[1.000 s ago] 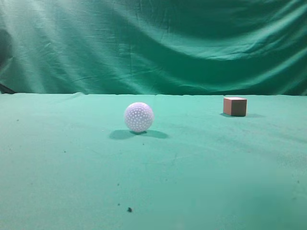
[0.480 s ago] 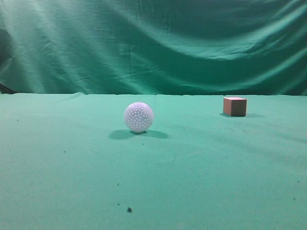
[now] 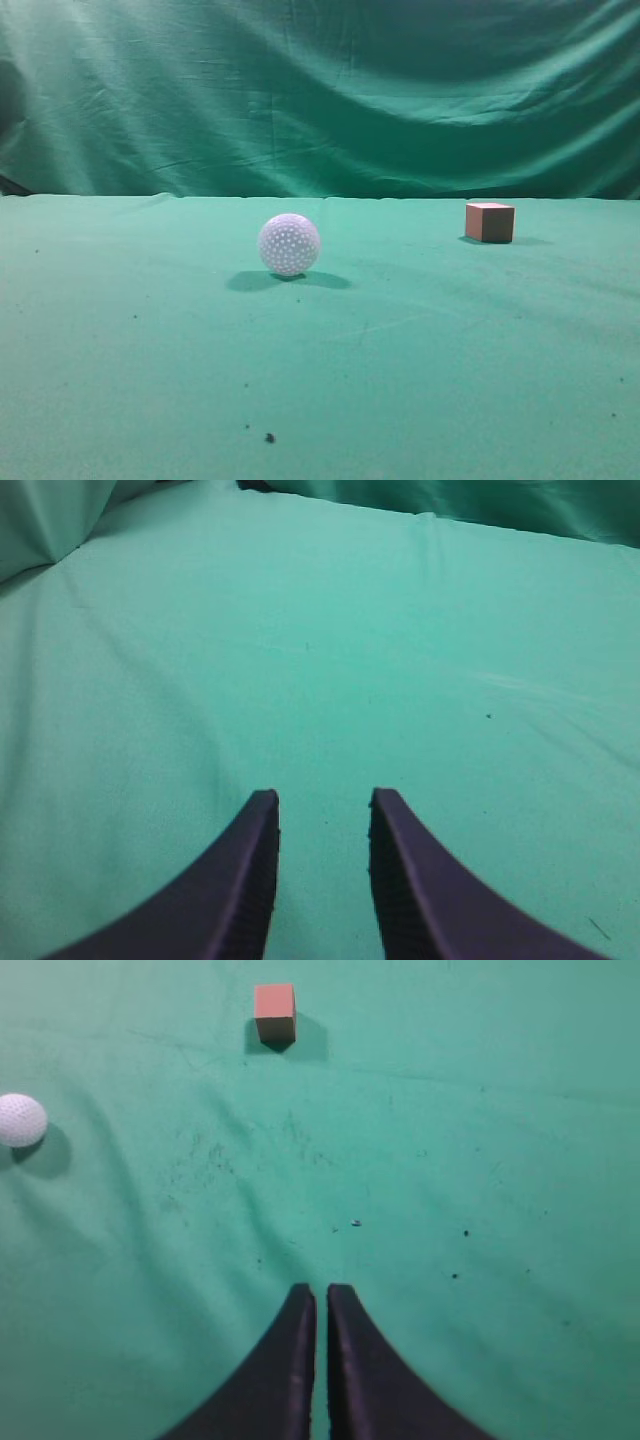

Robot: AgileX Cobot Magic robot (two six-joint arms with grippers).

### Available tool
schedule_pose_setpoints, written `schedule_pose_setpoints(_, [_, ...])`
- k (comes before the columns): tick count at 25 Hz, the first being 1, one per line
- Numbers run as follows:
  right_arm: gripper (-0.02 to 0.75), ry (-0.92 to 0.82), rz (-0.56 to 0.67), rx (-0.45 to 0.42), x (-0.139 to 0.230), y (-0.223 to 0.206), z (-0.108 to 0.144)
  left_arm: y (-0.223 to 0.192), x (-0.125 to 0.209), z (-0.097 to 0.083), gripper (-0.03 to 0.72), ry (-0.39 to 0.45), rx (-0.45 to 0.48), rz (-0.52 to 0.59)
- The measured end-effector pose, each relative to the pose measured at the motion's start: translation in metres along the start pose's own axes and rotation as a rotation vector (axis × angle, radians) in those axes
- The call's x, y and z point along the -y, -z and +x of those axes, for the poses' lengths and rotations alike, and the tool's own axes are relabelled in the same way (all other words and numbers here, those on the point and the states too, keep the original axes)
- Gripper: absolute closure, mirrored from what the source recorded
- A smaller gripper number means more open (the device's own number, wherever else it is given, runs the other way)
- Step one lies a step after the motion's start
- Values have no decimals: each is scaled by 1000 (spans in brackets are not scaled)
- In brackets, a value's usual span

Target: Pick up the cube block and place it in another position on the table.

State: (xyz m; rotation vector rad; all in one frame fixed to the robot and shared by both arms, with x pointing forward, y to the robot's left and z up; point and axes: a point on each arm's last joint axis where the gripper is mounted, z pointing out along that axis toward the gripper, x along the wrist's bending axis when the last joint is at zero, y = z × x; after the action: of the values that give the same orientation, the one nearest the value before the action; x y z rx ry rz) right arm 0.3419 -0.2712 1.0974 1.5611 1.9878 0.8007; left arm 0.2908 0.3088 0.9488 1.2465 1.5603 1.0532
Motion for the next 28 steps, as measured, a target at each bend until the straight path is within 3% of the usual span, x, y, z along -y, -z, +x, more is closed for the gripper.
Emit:
schedule_pose_setpoints(5, [738,-33,-280,65,34,-5,-10,0,0,0,426,0,0,0])
schedule_pose_setpoints(10, [738,-99,-441,164,86,-29,-15,0,0,0,426,0,0,0])
schedule_pose_setpoints(17, [738,-161,-492,179,141,-66,-13,0,0,0,426,0,0,0])
schedule_pose_setpoints(28, [738,-185,-466,175,148,-69,-13,0,0,0,426,0,0,0])
